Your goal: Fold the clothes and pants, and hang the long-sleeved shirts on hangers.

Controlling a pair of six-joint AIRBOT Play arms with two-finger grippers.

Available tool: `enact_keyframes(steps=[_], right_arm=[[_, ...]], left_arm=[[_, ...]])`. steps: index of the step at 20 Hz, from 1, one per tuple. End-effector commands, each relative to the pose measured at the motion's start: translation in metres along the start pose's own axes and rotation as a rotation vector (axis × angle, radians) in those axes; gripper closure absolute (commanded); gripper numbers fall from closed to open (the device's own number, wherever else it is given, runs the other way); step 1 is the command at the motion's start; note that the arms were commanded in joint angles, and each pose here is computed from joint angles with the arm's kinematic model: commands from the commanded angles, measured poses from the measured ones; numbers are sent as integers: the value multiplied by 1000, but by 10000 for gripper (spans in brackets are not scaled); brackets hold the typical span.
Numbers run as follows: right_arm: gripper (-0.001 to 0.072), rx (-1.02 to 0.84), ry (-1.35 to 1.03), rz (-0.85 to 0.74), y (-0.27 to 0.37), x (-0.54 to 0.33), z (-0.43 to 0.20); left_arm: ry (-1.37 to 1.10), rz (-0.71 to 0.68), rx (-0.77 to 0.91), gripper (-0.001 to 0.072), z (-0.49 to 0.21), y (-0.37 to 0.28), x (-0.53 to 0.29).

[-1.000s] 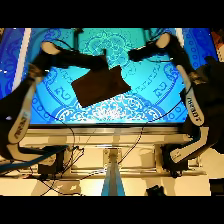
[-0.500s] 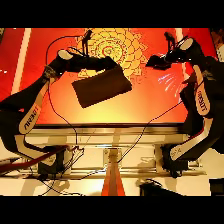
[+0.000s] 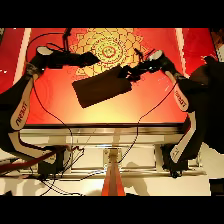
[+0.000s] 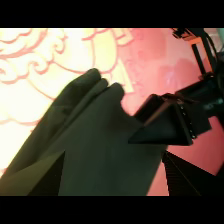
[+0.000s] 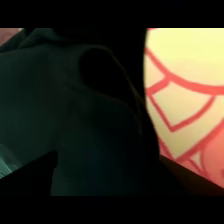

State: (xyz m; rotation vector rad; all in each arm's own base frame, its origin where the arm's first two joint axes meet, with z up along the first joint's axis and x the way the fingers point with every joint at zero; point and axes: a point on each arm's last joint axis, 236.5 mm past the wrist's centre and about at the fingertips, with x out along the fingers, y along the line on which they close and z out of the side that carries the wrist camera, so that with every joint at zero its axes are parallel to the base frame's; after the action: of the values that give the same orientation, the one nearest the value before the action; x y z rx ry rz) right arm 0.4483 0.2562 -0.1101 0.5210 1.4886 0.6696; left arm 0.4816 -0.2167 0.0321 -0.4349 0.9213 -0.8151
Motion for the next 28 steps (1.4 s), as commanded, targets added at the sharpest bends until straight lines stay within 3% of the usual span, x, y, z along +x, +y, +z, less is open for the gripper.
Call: enact_keyframes(steps=[1,2,3,5,7,11,15,19,22,28], right_arm=[[278,-98,39,-3,35,39,-17],[468,-154,44,-1,44,43,-19],[673,-207,51,-1,51,44,-20],[697,-263,13,-15,62,31,-6],[697,-332,-69,-77,69,-4,20],[697,-392,-279,-272,77,-131,60],[698,-254,-545,-541,53,-302,54],[697,141,-719,-781,-1,-461,-42],[698,443,-833,-960,-31,-554,-151],[697,906,-1015,-1119,-45,-631,-316]], left_arm=[[64,104,47,13,-12,43,-36],[81,123,50,33,-15,51,-49],[102,148,58,123,-19,60,-64],[154,220,89,283,-29,75,-98],[198,274,110,697,-38,80,-135],[131,328,113,692,-29,67,-197],[77,367,140,691,-21,54,-224],[66,356,140,691,-18,50,-223],[66,356,140,691,-18,50,-223],[66,356,140,691,-18,50,-223]])
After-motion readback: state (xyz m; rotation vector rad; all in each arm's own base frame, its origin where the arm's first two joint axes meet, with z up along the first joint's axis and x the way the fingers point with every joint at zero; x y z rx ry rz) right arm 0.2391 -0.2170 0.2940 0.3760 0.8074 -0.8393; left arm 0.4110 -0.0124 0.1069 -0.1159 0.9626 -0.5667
